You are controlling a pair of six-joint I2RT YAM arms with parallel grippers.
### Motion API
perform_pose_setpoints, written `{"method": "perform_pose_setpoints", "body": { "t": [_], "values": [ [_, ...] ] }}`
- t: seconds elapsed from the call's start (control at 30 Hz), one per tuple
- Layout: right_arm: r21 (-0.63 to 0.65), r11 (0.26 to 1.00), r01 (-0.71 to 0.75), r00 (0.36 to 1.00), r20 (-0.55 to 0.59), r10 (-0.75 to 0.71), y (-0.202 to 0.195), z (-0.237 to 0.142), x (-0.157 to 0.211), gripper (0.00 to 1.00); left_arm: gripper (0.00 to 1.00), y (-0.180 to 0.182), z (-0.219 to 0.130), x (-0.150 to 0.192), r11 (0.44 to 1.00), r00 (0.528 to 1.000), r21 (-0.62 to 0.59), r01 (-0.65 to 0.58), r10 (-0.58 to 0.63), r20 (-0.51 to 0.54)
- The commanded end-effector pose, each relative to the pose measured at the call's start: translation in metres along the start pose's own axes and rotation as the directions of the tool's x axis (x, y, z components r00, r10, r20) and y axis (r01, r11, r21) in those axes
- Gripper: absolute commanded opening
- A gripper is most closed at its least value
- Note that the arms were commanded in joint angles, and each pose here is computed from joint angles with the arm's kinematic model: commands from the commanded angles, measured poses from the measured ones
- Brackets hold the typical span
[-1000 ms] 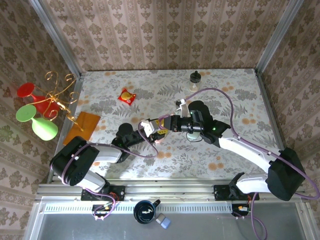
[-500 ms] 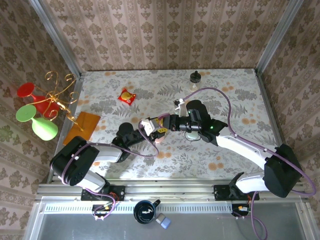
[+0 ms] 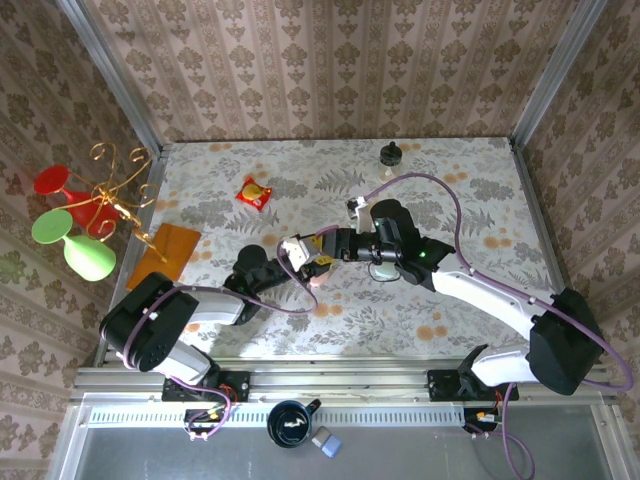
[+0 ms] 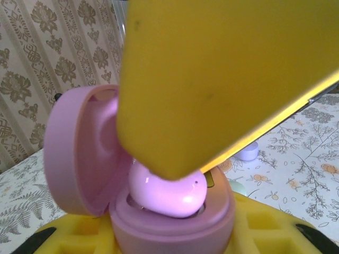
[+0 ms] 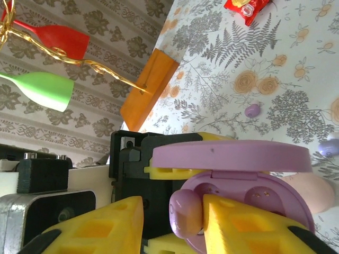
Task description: Insert the wireless bluetooth earbuds into the charging case
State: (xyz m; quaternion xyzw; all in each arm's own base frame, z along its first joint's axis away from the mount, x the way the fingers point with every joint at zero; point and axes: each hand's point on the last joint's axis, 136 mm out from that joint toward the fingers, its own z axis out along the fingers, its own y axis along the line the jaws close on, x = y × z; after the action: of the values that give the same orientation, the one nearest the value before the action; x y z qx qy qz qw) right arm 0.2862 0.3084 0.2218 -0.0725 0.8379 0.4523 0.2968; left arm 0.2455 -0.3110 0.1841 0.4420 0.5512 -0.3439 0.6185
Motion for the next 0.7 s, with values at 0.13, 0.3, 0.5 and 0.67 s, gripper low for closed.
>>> {"method": "perform_pose_setpoints", "body": {
  "t": [0.13,0.3,0.5,0.67],
  "values": [
    [0.036,0.997,0.072,0.996,0.044,-0.074,0.006,-0.022,-0.009,0.46,0.26,0.011,0.001,-0.031,1.0,0.995,-0.013,0.01,-0.009,0.098],
    [0.014,0.994,0.109,0.99,0.094,-0.11,0.012,-0.033,-0.012,0.53,0.26,0.024,-0.009,-0.029,0.998,0.995,-0.063,0.025,-0.019,0.096],
    [0.1,0.994,0.046,0.977,0.205,-0.066,-0.015,-0.042,-0.016,0.53,0.26,0.061,-0.036,-0.028,0.983,0.994,-0.174,0.054,-0.037,0.099],
    [0.181,0.982,-0.053,0.986,0.165,0.022,-0.042,-0.022,-0.009,0.53,0.26,0.093,-0.066,-0.043,0.951,0.991,-0.303,0.062,-0.021,0.135]
  ]
}}
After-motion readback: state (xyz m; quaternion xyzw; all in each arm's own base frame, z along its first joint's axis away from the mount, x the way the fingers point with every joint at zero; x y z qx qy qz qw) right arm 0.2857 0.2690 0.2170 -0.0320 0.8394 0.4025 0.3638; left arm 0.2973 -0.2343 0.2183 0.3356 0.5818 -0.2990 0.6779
